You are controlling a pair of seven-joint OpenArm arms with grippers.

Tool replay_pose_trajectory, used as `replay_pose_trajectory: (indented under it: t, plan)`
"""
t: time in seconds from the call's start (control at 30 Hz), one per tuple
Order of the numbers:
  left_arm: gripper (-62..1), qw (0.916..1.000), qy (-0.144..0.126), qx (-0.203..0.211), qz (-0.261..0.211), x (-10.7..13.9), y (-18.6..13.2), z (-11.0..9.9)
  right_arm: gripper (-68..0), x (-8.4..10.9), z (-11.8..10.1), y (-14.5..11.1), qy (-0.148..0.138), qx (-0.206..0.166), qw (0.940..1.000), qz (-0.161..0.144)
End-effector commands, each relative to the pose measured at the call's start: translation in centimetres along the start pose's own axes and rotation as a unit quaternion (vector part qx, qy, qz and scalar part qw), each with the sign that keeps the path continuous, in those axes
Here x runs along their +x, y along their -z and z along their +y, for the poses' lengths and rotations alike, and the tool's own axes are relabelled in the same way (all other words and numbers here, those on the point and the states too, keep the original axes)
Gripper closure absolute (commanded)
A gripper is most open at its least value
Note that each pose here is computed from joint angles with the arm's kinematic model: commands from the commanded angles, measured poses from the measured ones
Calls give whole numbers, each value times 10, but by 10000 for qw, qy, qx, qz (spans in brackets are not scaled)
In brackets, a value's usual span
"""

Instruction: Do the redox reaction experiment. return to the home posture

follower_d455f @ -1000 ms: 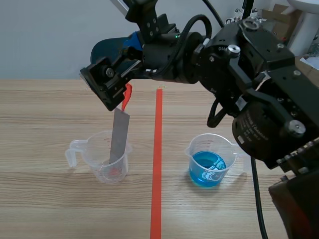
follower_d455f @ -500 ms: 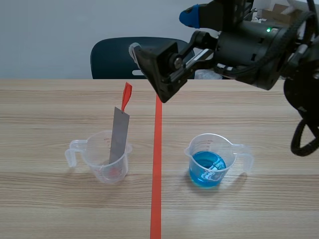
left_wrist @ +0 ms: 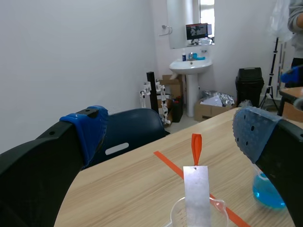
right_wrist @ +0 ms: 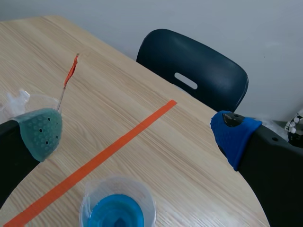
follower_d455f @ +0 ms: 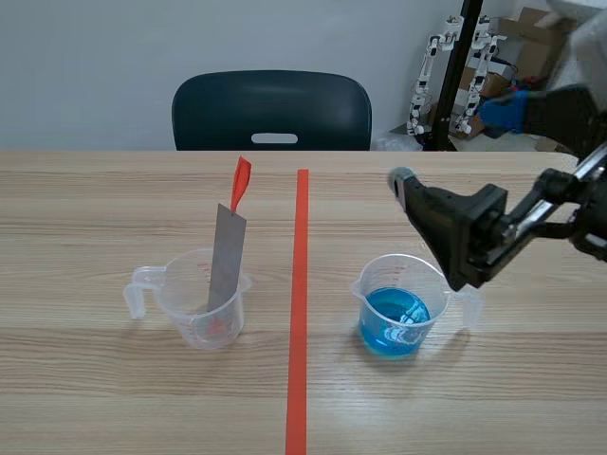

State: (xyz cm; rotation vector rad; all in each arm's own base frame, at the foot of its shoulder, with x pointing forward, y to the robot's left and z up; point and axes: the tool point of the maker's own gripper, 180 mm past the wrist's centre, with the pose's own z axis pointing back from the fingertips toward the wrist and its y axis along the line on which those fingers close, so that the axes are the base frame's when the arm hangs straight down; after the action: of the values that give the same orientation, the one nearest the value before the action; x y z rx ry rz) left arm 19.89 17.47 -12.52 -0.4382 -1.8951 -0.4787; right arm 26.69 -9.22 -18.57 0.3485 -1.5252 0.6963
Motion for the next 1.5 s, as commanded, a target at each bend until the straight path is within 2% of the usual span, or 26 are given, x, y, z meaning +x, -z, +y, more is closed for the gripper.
replay_pose_trajectory:
  t: [0.0,0.1,0.2,0.3,0.43,0.47,0.57,0.63,0.87,0.93,1.07,1.27,1.37,1.47]
  plan:
    - [-551,9997,44,126,-195,9,0,-2,-679,7,-1,-5,-185,23,9997,-144]
    - [-550,9992,306,-31,-245,15,2,-18,-679,5,-5,-20,-457,4,9989,-126]
    - [-550,9978,543,-210,-306,20,5,-35,-679,8,-9,-31,-561,-26,9982,-213]
    - [-550,9977,604,-134,-265,22,9,-41,-679,13,-7,-36,-657,-6,9976,-233]
    - [-550,9978,625,-34,-218,26,9,-49,-679,17,-11,-38,-1003,-269,9946,88]
    - [-550,9977,642,-50,-216,27,9,-52,-679,20,-10,-39,-1007,-260,9945,86]
    - [-550,9978,627,-91,-211,31,10,-60,-679,29,-1,-41,-767,-31,9970,22]
    - [-550,9978,610,-188,-198,34,10,-67,-679,30,3,-41,-700,33,9975,113]
    - [-550,9984,499,-229,-131,40,9,-76,-679,39,-5,-44,-716,-460,9961,216]
    - [-550,9985,497,-222,-13,36,9,-75,-679,39,-4,-43,-727,-482,9957,297]
    - [-550,9984,499,-213,127,30,9,-75,-679,29,-6,-43,-723,-596,9927,759]
    - [-550,9974,705,-95,65,32,12,-69,-679,15,-1,-46,-550,-640,9905,1083]
    - [-550,9964,806,-90,255,25,14,-67,-679,7,4,-52,-474,-660,9893,1208]
    - [-550,9962,816,-89,303,23,14,-66,-679,6,10,-55,-326,-654,9908,1136]
